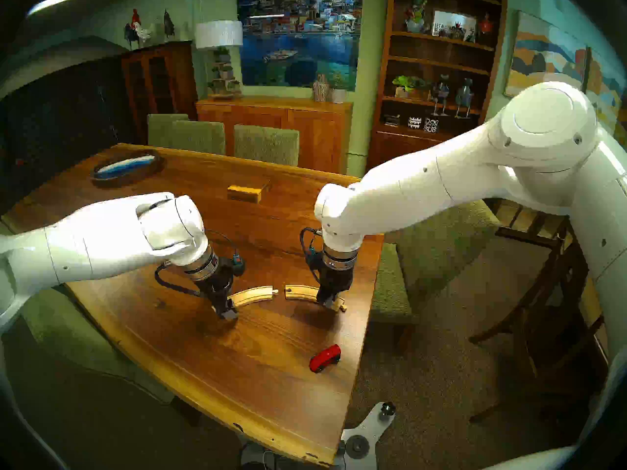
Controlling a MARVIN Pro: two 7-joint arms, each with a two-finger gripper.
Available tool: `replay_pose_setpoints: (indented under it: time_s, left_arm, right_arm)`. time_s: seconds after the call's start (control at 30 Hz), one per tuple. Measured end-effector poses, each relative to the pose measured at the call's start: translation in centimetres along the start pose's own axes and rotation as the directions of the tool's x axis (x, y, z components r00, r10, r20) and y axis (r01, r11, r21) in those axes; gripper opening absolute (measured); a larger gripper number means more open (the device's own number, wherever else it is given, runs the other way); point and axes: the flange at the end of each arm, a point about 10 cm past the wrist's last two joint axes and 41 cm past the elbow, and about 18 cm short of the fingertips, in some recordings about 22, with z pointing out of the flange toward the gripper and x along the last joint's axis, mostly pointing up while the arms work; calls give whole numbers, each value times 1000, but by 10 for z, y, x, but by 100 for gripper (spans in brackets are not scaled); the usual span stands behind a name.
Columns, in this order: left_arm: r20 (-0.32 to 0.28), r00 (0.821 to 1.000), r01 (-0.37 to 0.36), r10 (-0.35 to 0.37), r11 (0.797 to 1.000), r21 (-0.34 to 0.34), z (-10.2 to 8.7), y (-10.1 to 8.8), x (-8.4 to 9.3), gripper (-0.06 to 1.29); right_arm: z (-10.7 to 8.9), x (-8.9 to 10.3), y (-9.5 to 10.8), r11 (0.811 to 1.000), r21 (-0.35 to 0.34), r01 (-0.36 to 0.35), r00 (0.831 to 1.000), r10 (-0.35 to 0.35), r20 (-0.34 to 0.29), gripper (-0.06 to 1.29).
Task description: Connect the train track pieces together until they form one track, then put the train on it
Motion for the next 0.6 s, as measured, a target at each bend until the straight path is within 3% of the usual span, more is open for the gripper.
replay_pose_setpoints:
  time_s: [0.6]
  left_arm:
    - [0, 1000, 0, 0, 1000, 0, 0, 0, 0, 121]
  right_arm:
    - [0, 1, 1, 1000, 1, 2, 1000, -2, -6, 17]
